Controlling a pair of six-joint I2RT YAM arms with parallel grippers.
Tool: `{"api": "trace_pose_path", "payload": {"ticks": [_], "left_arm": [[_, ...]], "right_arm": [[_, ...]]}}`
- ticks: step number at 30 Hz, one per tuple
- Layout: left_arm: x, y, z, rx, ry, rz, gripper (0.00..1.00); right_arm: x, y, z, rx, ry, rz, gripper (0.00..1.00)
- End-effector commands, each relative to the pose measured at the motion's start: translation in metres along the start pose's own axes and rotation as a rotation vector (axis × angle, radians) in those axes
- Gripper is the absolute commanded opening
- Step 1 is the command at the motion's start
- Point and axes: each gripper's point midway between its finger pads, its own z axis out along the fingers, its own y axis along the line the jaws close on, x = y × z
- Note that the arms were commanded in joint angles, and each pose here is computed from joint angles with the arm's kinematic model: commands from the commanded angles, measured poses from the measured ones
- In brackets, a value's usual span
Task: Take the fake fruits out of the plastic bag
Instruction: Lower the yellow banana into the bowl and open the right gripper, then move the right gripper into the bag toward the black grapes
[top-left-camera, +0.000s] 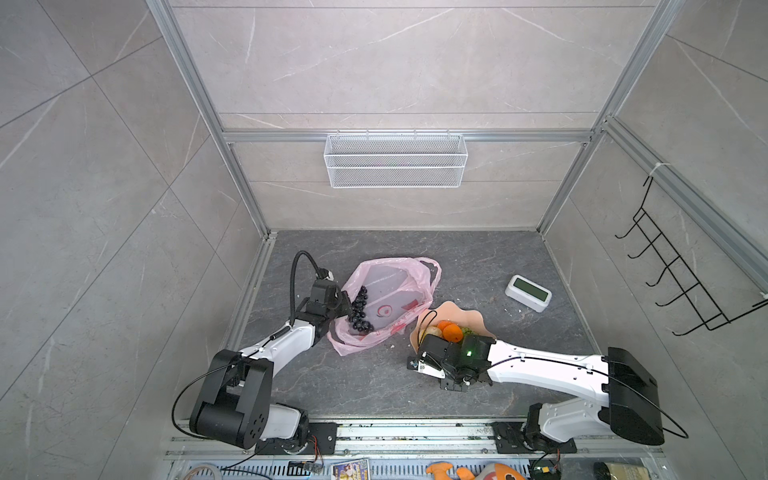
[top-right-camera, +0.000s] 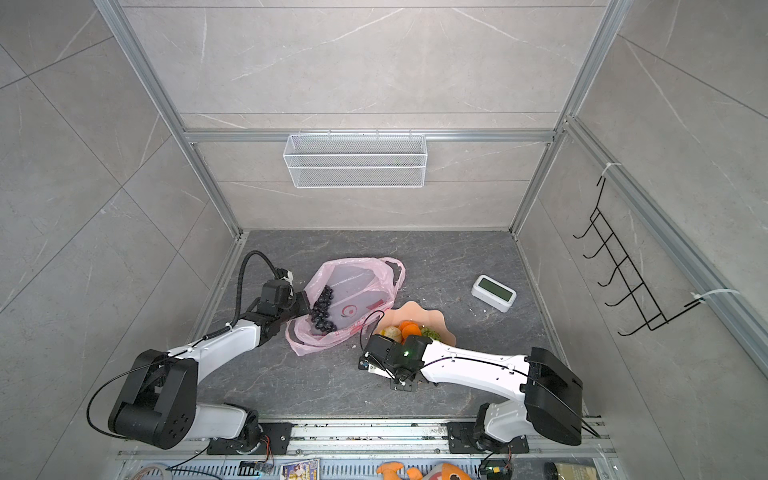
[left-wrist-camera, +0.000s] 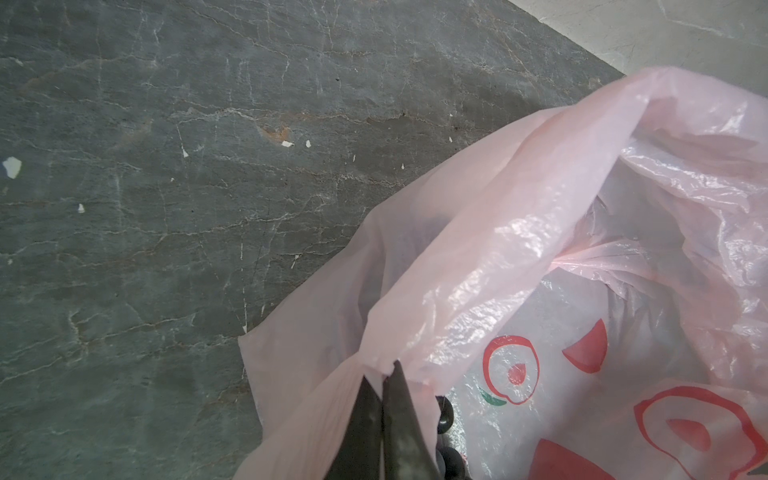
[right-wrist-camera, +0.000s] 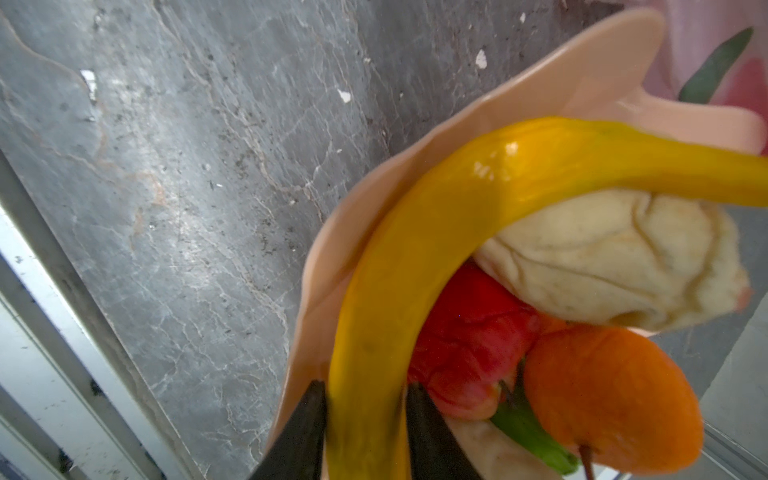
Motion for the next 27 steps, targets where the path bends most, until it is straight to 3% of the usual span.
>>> {"api": "trace_pose_path", "payload": {"ticks": [1, 11, 16, 21, 27], "left_arm": [[-0.008, -0.001, -0.001, 0.006, -0.024, 0.009, 0.00], [-0.008, -0.002, -0.001, 0.008, -0.025, 0.009, 0.00], [-0.009, -0.003, -0.002, 0.010, -0.027, 0.010, 0.00], [-0.010, -0.002, -0.003, 0.009, -0.031, 0.009, 0.00], [-0.012, 0.001, -0.007, -0.010, -0.048, -0.002, 0.00]], "right_arm": [[0.003, -0.001, 0.001, 0.022, 0.011, 0.012, 0.39], [-0.006, -0.014, -0.027, 0.050, -0.073, 0.056, 0.39], [-0.015, -0.036, -0.050, 0.139, -0.164, 0.110, 0.40], [-0.036, -0.078, -0.073, 0.270, -0.307, 0.257, 0.40], [-0.087, -0.140, -0.098, 0.354, -0.510, 0.597, 0.53]]}}
